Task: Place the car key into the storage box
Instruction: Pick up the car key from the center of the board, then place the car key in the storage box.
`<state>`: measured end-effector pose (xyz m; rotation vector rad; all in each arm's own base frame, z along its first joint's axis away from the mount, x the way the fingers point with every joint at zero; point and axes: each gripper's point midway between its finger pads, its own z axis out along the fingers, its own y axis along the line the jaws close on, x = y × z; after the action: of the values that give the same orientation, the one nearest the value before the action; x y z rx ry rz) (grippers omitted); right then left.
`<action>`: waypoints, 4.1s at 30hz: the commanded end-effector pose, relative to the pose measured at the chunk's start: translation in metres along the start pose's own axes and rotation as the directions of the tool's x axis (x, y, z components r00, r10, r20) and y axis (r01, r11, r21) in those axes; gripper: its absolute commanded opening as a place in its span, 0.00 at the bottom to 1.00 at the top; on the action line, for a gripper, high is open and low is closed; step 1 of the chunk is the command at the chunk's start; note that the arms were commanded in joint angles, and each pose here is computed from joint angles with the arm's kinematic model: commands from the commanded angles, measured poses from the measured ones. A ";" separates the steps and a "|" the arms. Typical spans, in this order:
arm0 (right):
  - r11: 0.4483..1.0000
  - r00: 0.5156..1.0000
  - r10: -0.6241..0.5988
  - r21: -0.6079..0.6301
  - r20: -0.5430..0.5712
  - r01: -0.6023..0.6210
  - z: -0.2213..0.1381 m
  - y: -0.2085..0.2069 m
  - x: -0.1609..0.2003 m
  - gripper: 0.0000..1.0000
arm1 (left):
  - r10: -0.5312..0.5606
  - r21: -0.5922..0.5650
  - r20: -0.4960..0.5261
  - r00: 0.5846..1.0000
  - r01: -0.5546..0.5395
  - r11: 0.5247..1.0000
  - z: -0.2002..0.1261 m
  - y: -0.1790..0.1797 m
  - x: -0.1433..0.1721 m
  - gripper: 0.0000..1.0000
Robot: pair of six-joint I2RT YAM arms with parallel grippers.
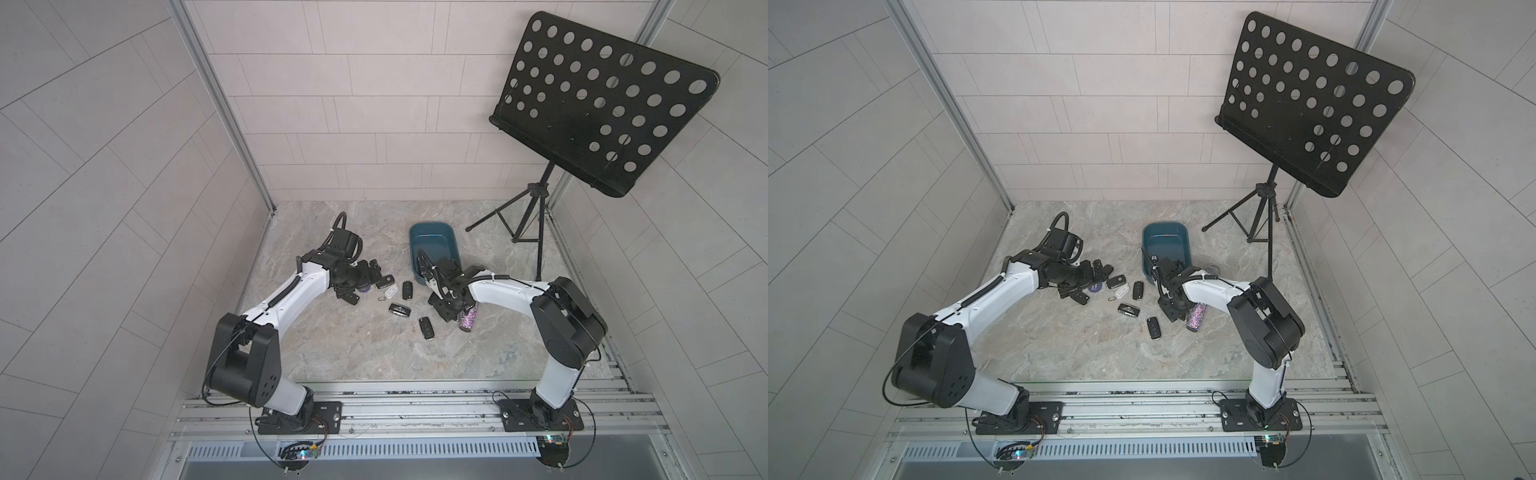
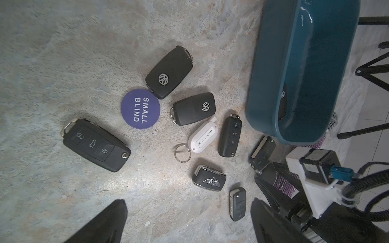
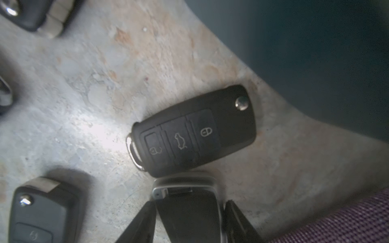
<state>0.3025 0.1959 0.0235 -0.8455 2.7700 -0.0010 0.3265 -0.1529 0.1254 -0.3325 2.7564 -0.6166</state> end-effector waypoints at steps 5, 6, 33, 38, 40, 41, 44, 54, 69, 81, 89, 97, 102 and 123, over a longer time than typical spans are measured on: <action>0.999 0.999 -0.034 0.013 -0.037 0.034 0.005 0.002 0.011 0.42 | -0.014 -0.001 0.022 1.000 0.014 1.000 -0.007 0.002 -0.002 1.00; 0.999 0.999 -0.035 0.012 -0.036 0.036 0.004 0.003 0.011 0.41 | -0.014 -0.001 0.023 1.000 0.015 1.000 -0.008 0.002 -0.002 1.00; 0.987 0.979 0.095 -0.144 0.180 -0.069 -0.088 0.015 -0.021 0.36 | -0.018 0.018 0.073 0.997 0.017 1.000 -0.008 -0.010 -0.041 1.00; 0.980 0.953 0.180 -0.128 0.245 -0.152 -0.110 -0.005 -0.044 0.36 | -0.015 0.027 0.078 0.997 0.013 1.000 -0.004 -0.017 -0.053 1.00; 0.973 0.940 0.220 -0.122 0.260 -0.194 -0.117 -0.016 -0.056 0.36 | -0.012 0.030 0.078 0.997 0.009 1.000 -0.002 -0.019 -0.056 1.00; 0.971 0.936 0.233 -0.119 0.265 -0.208 -0.119 -0.021 -0.061 0.36 | -0.009 0.033 0.081 0.997 0.006 0.999 -0.002 -0.020 -0.057 1.00; 0.960 0.915 0.280 -0.094 0.290 -0.264 -0.124 -0.039 -0.078 0.36 | 0.001 0.030 0.086 0.996 -0.004 1.000 -0.001 -0.022 -0.061 1.00; 0.922 0.878 0.374 -0.017 0.298 -0.387 -0.104 -0.080 -0.122 0.35 | 0.060 0.022 0.067 0.996 -0.061 0.998 0.002 -0.023 -0.060 1.00; 0.887 0.870 0.446 0.031 0.209 -0.461 -0.029 -0.110 -0.142 0.36 | 0.122 0.002 -0.025 0.992 -0.122 0.993 0.003 -0.015 -0.039 1.00; 0.847 0.839 0.527 0.005 0.139 -0.532 0.011 -0.110 -0.140 0.37 | 0.145 -0.019 -0.043 0.988 -0.146 0.989 0.002 -0.011 -0.037 1.00; 0.833 0.828 0.547 0.021 0.124 -0.553 0.021 -0.112 -0.136 0.42 | 0.150 -0.021 -0.041 0.988 -0.151 0.988 0.001 -0.012 -0.039 1.00; 0.824 0.821 0.557 0.041 0.124 -0.565 0.023 -0.115 -0.133 0.46 | 0.151 -0.034 -0.035 0.988 -0.152 0.988 -0.002 -0.009 -0.039 1.00; 0.823 0.821 0.558 0.041 0.122 -0.566 0.023 -0.115 -0.134 0.61 | 0.148 -0.036 -0.032 0.989 -0.149 0.988 -0.003 -0.009 -0.040 1.00; 0.811 0.771 0.584 -0.238 0.256 -0.535 -0.089 -0.086 -0.154 0.70 | 0.209 -0.070 -0.035 0.977 -0.211 0.975 -0.002 -0.006 -0.046 0.99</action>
<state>0.4650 0.2008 0.1264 -0.0052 2.6499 0.3426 0.3686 -0.1481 0.1420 -0.0790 2.7858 -0.4997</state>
